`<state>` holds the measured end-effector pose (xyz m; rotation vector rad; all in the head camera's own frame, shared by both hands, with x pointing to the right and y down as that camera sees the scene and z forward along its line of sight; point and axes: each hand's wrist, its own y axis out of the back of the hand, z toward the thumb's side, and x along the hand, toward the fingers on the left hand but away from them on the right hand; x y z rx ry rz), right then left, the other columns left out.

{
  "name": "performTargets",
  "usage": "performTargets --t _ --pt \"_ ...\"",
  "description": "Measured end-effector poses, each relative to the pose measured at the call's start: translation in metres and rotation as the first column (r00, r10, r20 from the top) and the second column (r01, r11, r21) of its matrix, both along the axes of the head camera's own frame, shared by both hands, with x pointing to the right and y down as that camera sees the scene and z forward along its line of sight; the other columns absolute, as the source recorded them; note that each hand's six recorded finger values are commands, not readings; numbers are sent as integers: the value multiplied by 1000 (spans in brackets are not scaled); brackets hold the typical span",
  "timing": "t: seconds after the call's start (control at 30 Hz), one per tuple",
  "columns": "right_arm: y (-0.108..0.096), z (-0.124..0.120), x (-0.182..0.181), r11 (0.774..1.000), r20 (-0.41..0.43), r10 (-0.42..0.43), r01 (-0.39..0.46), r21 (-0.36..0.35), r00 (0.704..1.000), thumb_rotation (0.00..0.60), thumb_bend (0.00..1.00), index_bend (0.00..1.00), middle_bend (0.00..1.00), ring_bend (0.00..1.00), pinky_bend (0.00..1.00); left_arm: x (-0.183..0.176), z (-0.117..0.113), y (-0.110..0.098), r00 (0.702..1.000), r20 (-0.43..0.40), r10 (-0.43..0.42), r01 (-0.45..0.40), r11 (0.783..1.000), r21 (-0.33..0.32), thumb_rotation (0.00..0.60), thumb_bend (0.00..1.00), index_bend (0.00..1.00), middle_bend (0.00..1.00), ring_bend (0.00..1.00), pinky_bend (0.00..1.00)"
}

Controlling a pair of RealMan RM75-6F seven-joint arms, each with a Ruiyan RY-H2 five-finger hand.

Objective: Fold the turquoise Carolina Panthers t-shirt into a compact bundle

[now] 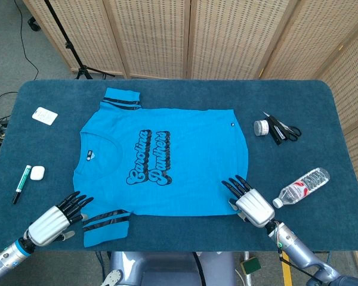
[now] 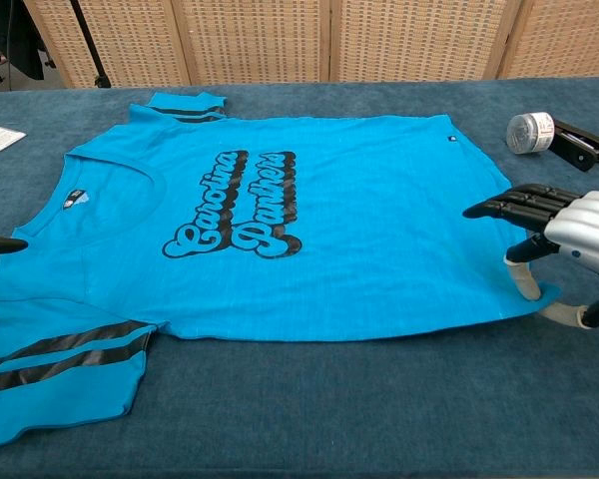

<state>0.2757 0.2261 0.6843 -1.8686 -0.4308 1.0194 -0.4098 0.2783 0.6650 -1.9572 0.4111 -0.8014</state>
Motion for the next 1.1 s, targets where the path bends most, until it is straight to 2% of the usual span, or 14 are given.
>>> performTargets --t 0.33,0.73,1.1 --pt "1 0 0 1000 -2 0 0 0 1000 600 440 652 75 0 0 17 11 -1 999 -34 19 -20 1000 -10 600 129 452 0 0 0" --pt "-2 -1 2 1000 -1 8 -8 4 1000 600 440 653 74 0 0 11 22 -3 999 35 27 -27 999 -20 600 160 454 0 0 0" --pt "-2 -1 2 1000 -2 8 -8 3 1000 600 440 654 75 0 0 18 26 -7 999 26 25 -24 1000 -16 600 164 454 0 0 0"
